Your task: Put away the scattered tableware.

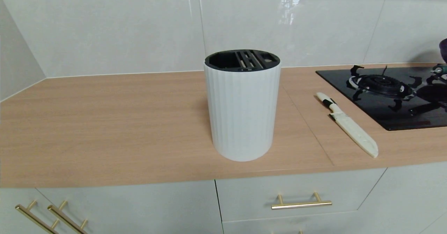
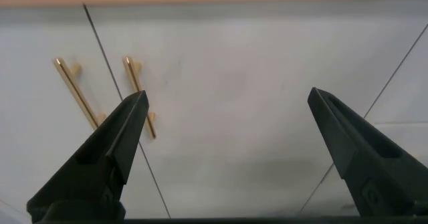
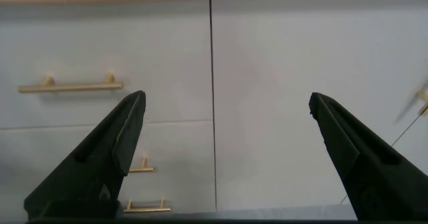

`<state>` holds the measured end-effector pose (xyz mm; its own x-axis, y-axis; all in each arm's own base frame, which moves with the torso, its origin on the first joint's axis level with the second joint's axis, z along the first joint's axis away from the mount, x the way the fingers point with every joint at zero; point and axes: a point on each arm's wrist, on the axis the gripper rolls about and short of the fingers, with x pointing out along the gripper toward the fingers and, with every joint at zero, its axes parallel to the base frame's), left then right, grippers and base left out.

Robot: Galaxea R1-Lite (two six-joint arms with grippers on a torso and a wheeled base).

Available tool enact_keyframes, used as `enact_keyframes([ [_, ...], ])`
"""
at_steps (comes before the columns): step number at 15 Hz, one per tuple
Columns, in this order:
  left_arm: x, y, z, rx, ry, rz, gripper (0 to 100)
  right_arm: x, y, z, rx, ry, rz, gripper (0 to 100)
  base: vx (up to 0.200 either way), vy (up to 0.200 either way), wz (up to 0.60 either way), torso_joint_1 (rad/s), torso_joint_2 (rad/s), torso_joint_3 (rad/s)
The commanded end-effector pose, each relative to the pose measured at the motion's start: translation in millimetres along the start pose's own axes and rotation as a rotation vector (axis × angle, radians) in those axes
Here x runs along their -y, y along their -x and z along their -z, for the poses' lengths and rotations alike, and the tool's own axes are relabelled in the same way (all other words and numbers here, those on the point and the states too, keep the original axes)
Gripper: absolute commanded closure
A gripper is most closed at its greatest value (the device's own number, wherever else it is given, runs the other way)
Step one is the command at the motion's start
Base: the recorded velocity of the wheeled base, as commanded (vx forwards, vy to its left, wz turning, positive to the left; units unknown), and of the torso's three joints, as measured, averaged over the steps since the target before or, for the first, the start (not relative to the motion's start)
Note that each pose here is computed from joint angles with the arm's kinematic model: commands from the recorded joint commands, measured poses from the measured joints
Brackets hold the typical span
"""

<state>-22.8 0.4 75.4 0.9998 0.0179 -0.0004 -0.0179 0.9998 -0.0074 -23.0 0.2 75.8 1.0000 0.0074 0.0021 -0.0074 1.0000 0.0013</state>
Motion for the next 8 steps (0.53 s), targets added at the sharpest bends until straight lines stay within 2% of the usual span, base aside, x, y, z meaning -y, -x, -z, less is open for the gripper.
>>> enact_keyframes([
  [1, 0.0, 0.0, -0.1, 0.0, 0.0, -0.001, 0, 0.0, -0.1, 0.1, -0.002, 0.0, 0.0, 0, 0.0, 0.0, 0.0, 0.193, -0.47, -0.286],
  [8, 0.0, 0.0, -0.1, 0.0, 0.0, 0.001, 0, 0.0, -0.1, 0.1, -0.002, 0.0, 0.0, 0, 0.0, 0.0, 0.0, 0.207, -0.5, -0.293],
])
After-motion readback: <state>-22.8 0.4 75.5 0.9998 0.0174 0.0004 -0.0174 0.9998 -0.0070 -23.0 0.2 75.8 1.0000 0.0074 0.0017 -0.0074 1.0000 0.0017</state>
